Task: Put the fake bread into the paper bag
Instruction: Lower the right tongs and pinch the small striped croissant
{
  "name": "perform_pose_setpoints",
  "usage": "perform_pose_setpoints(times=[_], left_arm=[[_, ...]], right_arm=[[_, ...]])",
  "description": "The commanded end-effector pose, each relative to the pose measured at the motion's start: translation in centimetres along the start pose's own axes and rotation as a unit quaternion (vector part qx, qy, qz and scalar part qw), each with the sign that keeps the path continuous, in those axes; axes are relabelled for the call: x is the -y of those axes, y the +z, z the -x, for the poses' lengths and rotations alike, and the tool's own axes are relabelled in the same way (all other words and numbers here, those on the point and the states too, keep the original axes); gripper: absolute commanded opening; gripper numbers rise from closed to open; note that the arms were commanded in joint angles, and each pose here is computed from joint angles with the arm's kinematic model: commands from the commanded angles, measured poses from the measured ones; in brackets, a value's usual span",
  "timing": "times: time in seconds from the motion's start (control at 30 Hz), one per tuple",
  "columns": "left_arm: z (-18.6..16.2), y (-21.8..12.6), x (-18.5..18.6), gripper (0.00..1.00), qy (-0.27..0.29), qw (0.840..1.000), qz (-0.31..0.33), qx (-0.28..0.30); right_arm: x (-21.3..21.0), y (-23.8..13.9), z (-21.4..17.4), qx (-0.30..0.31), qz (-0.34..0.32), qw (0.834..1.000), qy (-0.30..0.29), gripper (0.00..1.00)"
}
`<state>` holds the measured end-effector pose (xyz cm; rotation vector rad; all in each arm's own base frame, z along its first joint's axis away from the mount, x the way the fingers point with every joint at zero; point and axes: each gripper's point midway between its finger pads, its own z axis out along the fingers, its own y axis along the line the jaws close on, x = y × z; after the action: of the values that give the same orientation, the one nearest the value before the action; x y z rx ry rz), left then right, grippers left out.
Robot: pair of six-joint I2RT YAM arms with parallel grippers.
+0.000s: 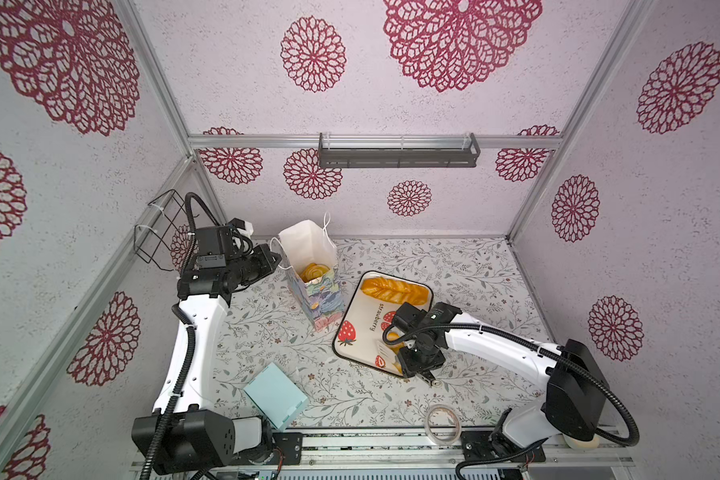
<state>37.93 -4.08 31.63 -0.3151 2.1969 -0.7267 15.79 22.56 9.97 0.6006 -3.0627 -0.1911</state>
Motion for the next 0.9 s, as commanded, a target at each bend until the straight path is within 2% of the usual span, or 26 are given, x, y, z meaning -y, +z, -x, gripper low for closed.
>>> perform_pose_setpoints(times=[0.0, 0.43, 0.87], left_arm=[[0.3, 0.0, 0.0, 0.0, 0.011, 1.0, 0.001, 0.007], [0.5, 0.1, 0.1, 0.0, 0.008, 1.0, 0.0, 0.007], [0.5, -0.1, 0.1, 0.0, 0.01, 1.0, 0.003, 0.009]], right_arm=[[0.4, -0.6, -0.1, -0.001, -0.021, 1.0, -0.019, 0.57], [0.8, -0.5, -1.0, -0.011, -0.056, 0.997, -0.041, 0.55], [1.4, -1.6, 0.0, 0.01, -0.085, 0.995, -0.051, 0.44]])
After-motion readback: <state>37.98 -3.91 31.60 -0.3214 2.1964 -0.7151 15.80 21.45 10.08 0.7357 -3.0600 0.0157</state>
